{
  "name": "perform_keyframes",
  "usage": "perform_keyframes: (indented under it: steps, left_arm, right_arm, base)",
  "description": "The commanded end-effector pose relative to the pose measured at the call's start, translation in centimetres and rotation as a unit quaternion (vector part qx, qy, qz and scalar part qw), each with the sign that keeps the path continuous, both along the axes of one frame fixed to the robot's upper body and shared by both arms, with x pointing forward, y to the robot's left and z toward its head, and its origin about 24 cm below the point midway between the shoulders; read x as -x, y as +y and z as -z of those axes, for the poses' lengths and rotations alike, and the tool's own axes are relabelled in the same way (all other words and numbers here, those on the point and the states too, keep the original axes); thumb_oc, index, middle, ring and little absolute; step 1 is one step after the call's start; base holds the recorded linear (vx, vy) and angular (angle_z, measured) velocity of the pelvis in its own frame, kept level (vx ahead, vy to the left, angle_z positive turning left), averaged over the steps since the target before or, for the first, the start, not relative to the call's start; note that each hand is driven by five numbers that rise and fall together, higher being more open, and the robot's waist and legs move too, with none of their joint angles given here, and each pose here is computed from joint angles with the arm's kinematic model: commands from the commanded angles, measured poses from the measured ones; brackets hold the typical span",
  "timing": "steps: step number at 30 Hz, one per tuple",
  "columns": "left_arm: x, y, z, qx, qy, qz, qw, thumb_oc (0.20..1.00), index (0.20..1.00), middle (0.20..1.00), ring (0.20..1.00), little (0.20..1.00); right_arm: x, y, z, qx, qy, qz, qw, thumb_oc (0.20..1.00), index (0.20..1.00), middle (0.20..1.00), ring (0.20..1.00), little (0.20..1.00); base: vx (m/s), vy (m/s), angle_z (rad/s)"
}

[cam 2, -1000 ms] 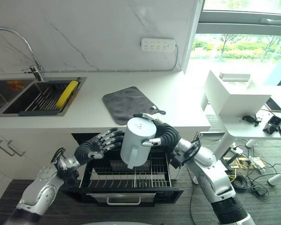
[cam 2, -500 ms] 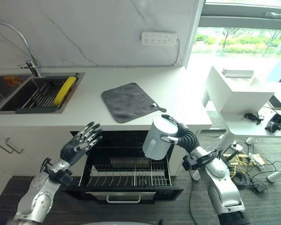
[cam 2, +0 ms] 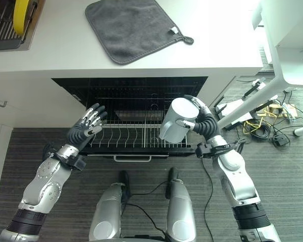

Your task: Place the dishes in the dishwasher.

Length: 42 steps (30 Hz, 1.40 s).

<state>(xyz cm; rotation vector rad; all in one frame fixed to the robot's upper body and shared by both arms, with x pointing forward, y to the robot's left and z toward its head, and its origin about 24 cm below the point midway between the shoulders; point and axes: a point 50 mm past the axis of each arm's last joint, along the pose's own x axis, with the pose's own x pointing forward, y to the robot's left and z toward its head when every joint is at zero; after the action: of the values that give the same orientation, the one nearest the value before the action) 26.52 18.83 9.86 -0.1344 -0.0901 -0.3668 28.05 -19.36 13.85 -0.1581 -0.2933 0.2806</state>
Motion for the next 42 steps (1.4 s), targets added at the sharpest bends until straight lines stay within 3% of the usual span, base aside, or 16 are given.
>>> perform_keyframes:
  steps: [1, 9, 12, 17, 22, 24, 25, 28, 32, 37, 42]
  left_arm:
    - [0.5, -0.8, -0.4, -0.004, -0.007, 0.009, 1.0, 1.0, 1.0, 1.0, 1.0, 1.0]
    - [-1.4, 2.3, -0.8, -0.295, -0.003, -0.072, 0.953, 1.0, 1.0, 1.0, 1.0, 1.0]
    - [-2.8, 4.4, -1.4, -0.446, 0.009, -0.12, 0.887, 1.0, 1.0, 1.0, 1.0, 1.0]
    - [-4.3, 6.5, -2.2, -0.585, 0.042, -0.139, 0.798, 1.0, 1.0, 1.0, 1.0, 1.0]
    - [-5.0, 5.9, -1.5, -0.68, 0.102, -0.052, 0.724, 1.0, 1.0, 1.0, 1.0, 1.0]
    - [-5.0, 4.8, -1.3, -0.722, 0.118, 0.015, 0.681, 1.0, 1.0, 1.0, 1.0, 1.0]
    - [-4.9, 3.1, -1.1, -0.756, 0.119, 0.098, 0.636, 1.0, 1.0, 1.0, 1.0, 1.0]
    - [-3.9, 0.2, -1.1, -0.782, 0.114, 0.224, 0.571, 1.0, 1.0, 1.0, 1.0, 1.0]
    - [-2.7, -1.5, -1.3, -0.8, 0.091, 0.304, 0.51, 1.0, 1.0, 1.0, 1.0, 1.0]
    - [-1.7, -1.6, -0.6, -0.813, 0.089, 0.358, 0.451, 1.0, 1.0, 1.0, 1.0, 1.0]
    - [-0.5, -0.8, 2.0, -0.799, 0.124, 0.412, 0.42, 1.0, 1.0, 1.0, 1.0, 1.0]
  right_arm:
    - [-0.3, 0.7, -2.0, 0.01, -0.055, 0.0, 0.998, 0.2, 0.2, 0.2, 0.2, 0.2]
    - [-2.4, -0.4, -2.3, 0.041, -0.026, 0.047, 0.998, 0.2, 0.2, 0.2, 0.2, 0.2]
    - [-3.6, -0.4, -2.6, 0.051, -0.018, 0.051, 0.997, 0.2, 0.2, 0.2, 0.2, 0.2]
    - [-4.9, -0.4, -2.7, 0.078, 0.003, 0.055, 0.995, 0.2, 0.2, 0.2, 0.2, 0.2]
    - [-6.2, -0.2, -2.1, 0.097, 0.034, 0.056, 0.993, 0.2, 0.2, 0.2, 0.2, 0.2]
    - [-6.6, -0.2, -1.9, 0.109, 0.048, 0.055, 0.991, 0.2, 0.2, 0.2, 0.2, 0.2]
    - [-7.1, -0.3, -1.8, 0.119, 0.055, 0.055, 0.99, 0.2, 0.2, 0.2, 0.2, 0.2]
    - [-8.1, -0.7, -2.1, 0.128, 0.066, 0.061, 0.988, 0.2, 0.2, 0.2, 0.2, 0.2]
    - [-9.3, -1.5, -3.0, 0.142, 0.07, 0.081, 0.984, 0.2, 0.2, 0.2, 0.2, 0.2]
    - [-10.4, -2.5, -4.3, 0.147, 0.074, 0.106, 0.981, 0.2, 0.2, 0.2, 0.2, 0.2]
    - [-11.2, -3.2, -5.7, 0.153, 0.076, 0.123, 0.978, 0.2, 0.2, 0.2, 0.2, 0.2]
  base:
    - [0.01, 0.063, 0.02]
    - [0.07, 0.024, 0.05]
    - [0.07, 0.008, 0.04]
    - [0.09, -0.008, 0.09]
    - [0.06, -0.012, -0.01]
    - [0.03, -0.004, 0.03]
    - [0.0, 0.0, 0.0]
    - [-0.03, 0.005, -0.03]
    - [-0.12, 0.001, -0.04]
    - [-0.12, 0.01, 0.06]
    - [-0.09, 0.011, 0.01]
